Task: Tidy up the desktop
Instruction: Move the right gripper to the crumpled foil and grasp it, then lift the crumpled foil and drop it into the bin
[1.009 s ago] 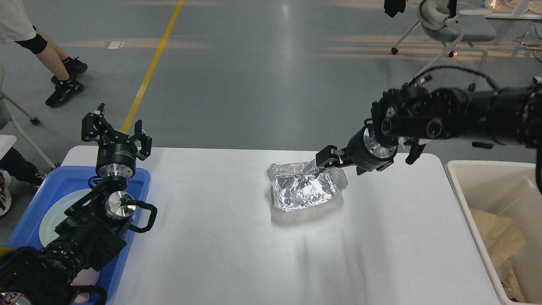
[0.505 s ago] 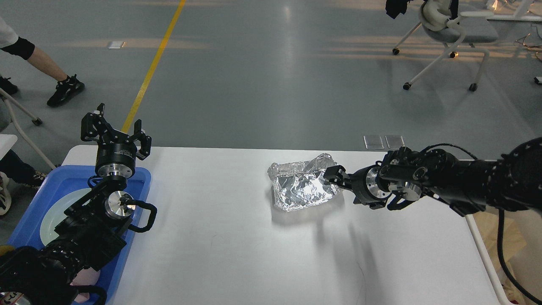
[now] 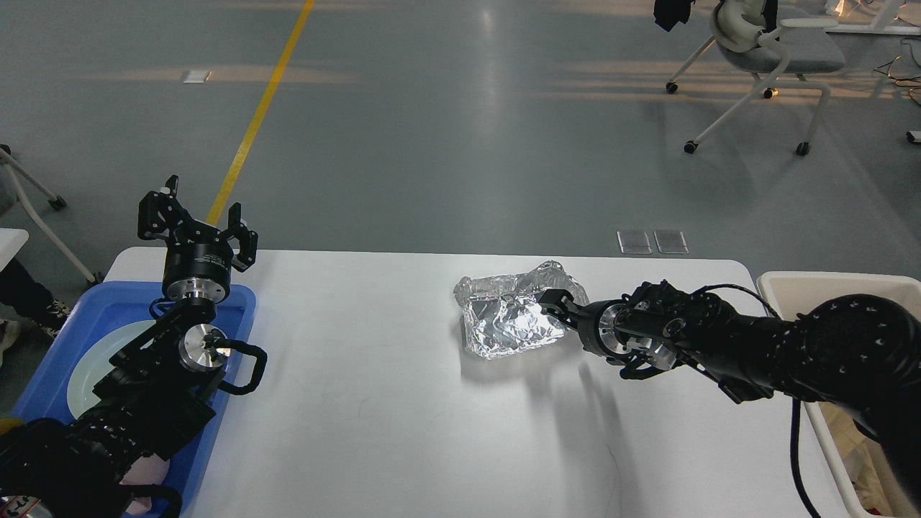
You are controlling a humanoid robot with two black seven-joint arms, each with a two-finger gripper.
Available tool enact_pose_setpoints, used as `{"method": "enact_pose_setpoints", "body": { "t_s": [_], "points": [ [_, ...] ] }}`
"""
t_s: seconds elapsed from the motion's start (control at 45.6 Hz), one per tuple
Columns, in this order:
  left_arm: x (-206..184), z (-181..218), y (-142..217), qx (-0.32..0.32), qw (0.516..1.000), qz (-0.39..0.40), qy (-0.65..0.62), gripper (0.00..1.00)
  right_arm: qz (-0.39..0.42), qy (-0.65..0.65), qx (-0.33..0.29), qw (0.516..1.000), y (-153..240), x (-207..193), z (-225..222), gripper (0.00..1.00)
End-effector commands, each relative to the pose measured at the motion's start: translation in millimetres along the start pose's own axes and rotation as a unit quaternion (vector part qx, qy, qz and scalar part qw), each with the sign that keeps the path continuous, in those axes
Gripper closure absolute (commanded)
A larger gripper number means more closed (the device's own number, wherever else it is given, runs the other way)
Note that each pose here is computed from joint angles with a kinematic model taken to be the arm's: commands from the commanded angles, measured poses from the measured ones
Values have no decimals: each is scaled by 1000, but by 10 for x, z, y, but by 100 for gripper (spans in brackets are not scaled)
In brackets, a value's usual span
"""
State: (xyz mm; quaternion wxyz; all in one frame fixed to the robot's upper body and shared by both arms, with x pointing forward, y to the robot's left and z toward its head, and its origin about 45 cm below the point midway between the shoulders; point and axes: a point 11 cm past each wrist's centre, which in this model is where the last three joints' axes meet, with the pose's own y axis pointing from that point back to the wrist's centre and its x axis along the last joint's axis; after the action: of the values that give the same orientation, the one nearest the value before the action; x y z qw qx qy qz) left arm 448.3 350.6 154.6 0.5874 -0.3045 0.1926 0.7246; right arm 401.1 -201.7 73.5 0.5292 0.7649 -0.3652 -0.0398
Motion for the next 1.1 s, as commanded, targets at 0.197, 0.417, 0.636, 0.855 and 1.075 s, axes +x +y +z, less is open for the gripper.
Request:
{"method": "enact_pose_setpoints", "body": {
  "t_s": [0.197, 0.417, 0.636, 0.855, 1.075],
  "points": [
    [1, 0, 0, 0, 1000, 0, 0, 4, 19, -4, -3, 1000, -143, -224, 38, 60],
    [1, 0, 0, 0, 1000, 0, 0, 4, 51, -10, -7, 999, -155, -222, 83, 100],
    [1, 0, 0, 0, 1000, 0, 0, 4, 57, -5, -1, 998, -122, -150, -6, 100],
    [-1, 0, 0, 0, 1000, 0, 0, 4, 39, 8, -3, 999, -11, -112, -8, 100],
    [-1, 0, 0, 0, 1000, 0, 0, 4, 48, -2, -8, 999, 422, 435, 126, 100]
  ]
}}
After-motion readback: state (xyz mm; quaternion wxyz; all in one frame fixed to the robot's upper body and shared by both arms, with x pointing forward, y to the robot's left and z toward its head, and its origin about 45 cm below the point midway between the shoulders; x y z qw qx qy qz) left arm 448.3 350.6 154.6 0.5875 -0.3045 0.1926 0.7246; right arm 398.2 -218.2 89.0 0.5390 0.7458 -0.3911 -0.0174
